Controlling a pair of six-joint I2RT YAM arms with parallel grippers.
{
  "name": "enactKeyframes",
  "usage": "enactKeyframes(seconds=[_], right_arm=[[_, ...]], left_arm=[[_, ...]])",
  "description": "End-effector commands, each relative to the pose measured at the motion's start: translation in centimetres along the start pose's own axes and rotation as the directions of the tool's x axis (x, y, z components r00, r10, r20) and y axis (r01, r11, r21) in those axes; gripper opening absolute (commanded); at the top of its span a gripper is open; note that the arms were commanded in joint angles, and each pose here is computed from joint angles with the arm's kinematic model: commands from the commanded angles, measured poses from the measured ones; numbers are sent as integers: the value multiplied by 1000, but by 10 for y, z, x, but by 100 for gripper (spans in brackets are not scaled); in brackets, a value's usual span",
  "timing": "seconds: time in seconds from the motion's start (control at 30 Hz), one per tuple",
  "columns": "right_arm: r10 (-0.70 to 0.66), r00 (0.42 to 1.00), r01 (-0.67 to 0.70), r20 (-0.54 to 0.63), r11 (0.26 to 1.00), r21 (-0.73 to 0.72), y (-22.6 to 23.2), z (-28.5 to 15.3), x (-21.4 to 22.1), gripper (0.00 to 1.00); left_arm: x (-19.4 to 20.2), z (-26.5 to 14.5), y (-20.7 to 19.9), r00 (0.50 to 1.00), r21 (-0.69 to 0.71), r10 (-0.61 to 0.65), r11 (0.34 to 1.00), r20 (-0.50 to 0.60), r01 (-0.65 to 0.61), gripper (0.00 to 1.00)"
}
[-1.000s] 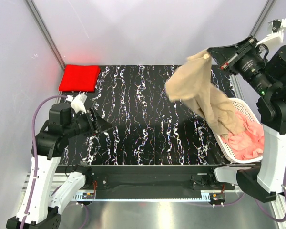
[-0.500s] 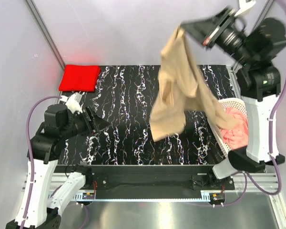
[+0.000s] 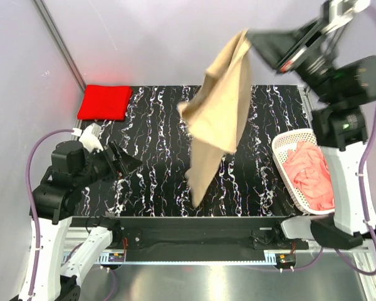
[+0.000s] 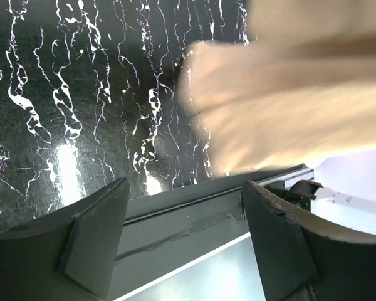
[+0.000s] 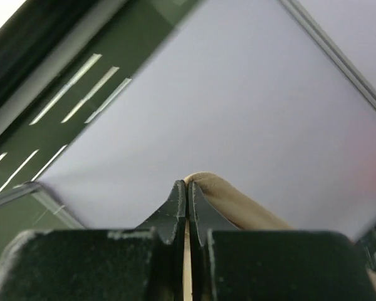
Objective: Fold and stack the t-shirts
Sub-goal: Move the tshirt to the center of the board
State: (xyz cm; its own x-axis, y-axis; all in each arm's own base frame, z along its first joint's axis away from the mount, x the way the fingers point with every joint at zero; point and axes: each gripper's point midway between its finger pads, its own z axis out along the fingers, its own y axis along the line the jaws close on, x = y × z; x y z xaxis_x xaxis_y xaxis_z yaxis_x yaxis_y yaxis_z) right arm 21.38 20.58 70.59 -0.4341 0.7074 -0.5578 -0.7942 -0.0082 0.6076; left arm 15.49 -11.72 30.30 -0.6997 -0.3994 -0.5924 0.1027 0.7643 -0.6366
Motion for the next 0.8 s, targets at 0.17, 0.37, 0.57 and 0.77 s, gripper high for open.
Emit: enactKeyframes(seconds=[0.17,0.37,0.57,0.77], right_arm=[[331,913,83,-238,420,904,-279,-217,174,50],[467,807,313,-362,181,932,-319,-346,241,71],[454,754,323,-475,373,870,-329,-306,245,76],[505,632,394,-588,444,805,-366,-268,289,78]], left_arm=[[4,16,10,999,-22,-13,1000,-31,13,83],[12,32,10,996,15,-52,998,-74,54,83],[20,55,14,987,39,-91,995,-133,97,83],[61,104,18,930,4,-124,991,-345,133,82]])
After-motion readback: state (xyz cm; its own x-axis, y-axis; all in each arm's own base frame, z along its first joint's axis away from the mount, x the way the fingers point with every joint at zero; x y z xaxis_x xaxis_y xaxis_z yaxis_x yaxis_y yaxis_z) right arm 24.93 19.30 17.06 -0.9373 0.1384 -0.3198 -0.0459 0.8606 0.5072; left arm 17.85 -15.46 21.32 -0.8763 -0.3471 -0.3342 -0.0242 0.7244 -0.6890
